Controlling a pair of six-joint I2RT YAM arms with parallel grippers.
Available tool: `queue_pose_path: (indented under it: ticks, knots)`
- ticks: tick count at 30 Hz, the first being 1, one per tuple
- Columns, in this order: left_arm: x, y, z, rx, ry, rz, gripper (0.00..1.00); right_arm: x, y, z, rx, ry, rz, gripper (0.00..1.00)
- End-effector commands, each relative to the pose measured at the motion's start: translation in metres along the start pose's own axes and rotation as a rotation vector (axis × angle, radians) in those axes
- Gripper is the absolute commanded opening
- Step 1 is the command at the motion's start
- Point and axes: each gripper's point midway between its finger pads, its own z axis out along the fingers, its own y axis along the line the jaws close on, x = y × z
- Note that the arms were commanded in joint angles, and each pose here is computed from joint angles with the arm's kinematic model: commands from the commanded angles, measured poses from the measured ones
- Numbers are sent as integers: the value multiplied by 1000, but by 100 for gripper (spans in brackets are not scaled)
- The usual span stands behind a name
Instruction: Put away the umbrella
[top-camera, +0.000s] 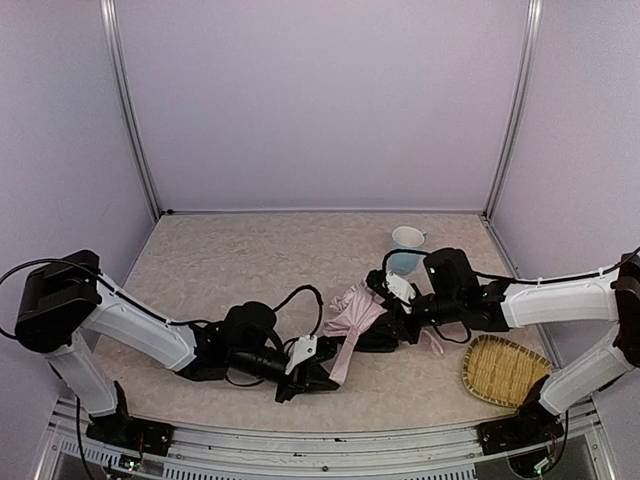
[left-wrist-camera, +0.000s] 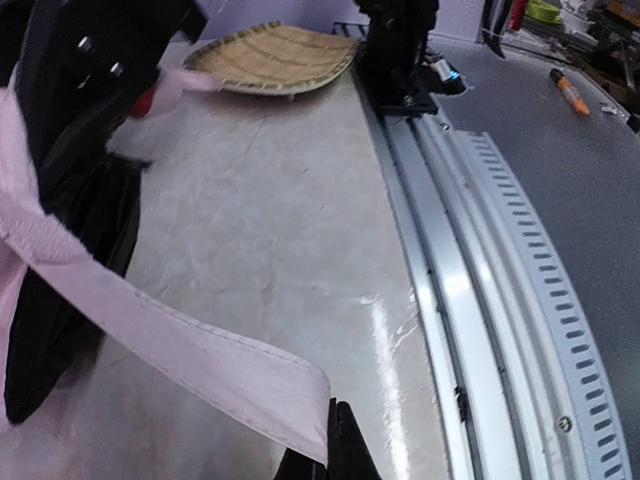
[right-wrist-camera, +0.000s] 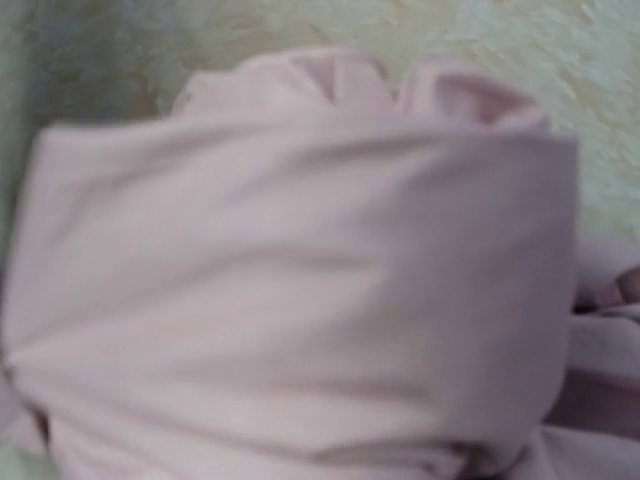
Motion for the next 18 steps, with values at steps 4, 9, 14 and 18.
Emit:
queue_pose_path:
  ticks: [4,9,14,18]
  knots:
    - [17,-33,31,216,39,-108,0,-49,-26,-14,66,-135,48,1]
    - [20,-20,37,226,10,-228,0,-17,-39,-1,138,-41,155,13]
    - [9,-2,21,157,-71,-270,0,14,-34,24,100,31,260,36]
    - [19,19,14,78,-59,-314,0,19,-23,33,74,76,247,82]
